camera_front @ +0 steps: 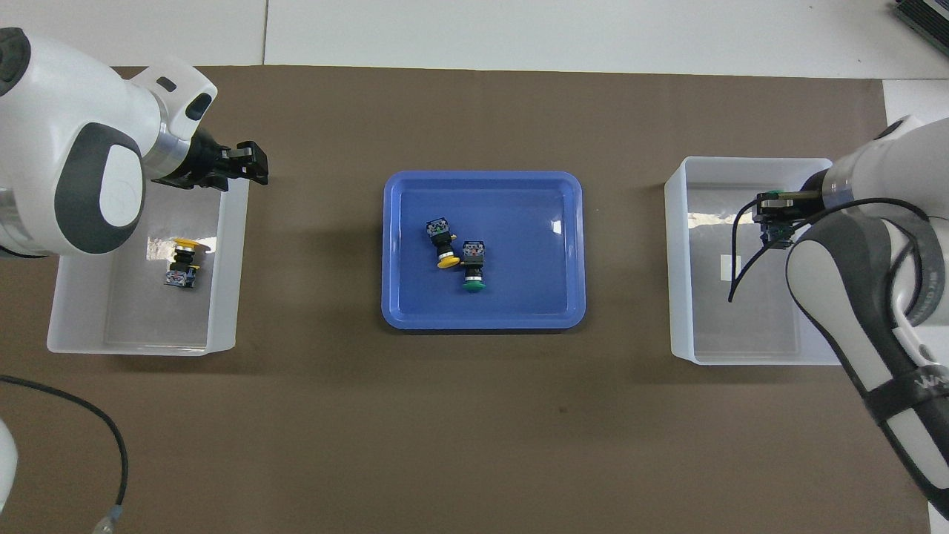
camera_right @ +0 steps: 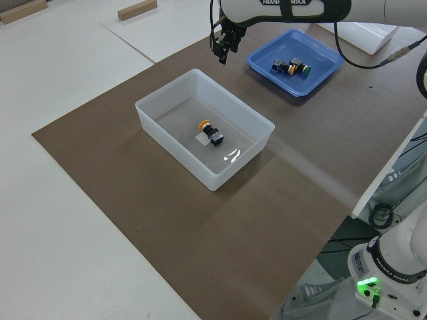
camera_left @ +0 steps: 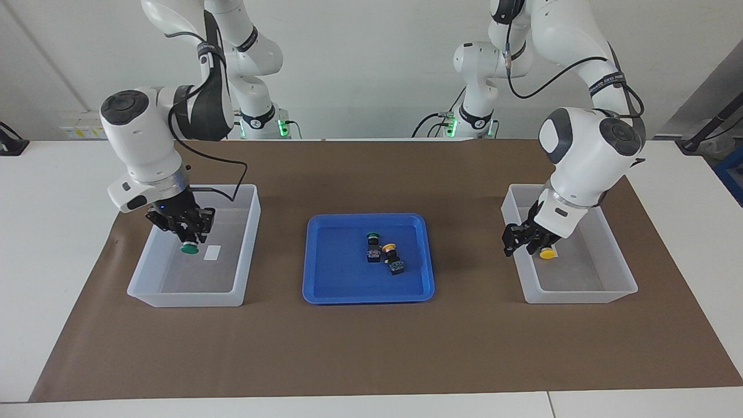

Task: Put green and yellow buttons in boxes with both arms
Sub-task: 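Release the green button with the right gripper while the left gripper reaches, then grasp a yellow button with the left gripper while the right gripper withdraws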

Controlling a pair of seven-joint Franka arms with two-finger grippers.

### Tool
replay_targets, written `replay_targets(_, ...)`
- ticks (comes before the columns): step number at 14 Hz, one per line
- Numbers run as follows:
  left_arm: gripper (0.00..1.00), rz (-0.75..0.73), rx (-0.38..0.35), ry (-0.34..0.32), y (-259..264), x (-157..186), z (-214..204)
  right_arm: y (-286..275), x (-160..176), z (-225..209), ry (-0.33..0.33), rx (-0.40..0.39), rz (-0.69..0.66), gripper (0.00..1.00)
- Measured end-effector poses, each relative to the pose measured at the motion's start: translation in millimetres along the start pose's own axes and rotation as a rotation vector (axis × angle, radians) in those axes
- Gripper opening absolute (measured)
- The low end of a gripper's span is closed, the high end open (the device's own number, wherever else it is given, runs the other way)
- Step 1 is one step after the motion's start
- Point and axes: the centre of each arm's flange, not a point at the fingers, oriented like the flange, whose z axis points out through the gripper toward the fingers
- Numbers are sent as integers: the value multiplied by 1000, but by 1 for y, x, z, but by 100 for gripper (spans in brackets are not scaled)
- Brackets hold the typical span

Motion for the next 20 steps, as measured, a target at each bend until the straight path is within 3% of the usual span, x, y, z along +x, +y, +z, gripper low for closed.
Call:
replay_targets(6, 61, -19, -9, 22, 26, -5, 8, 14, -40, 66, -13, 26, 8, 41)
replay_targets(13, 62, -73, -48, 60, 146, -37, 65, 9, -52, 93, -30, 60, 38, 41)
replay_targets(15, 63, -75, -56, 68, 166, -45, 84, 8, -52, 101, -33, 60, 38, 45)
replay_targets(16, 63, -73, -58, 69, 173, -50, 91, 8, -52, 102, -33, 61, 38, 51)
replay_targets(20, 65, -50, -60, 68, 190, -68, 109, 8, -51, 100, -28, 61, 37, 93)
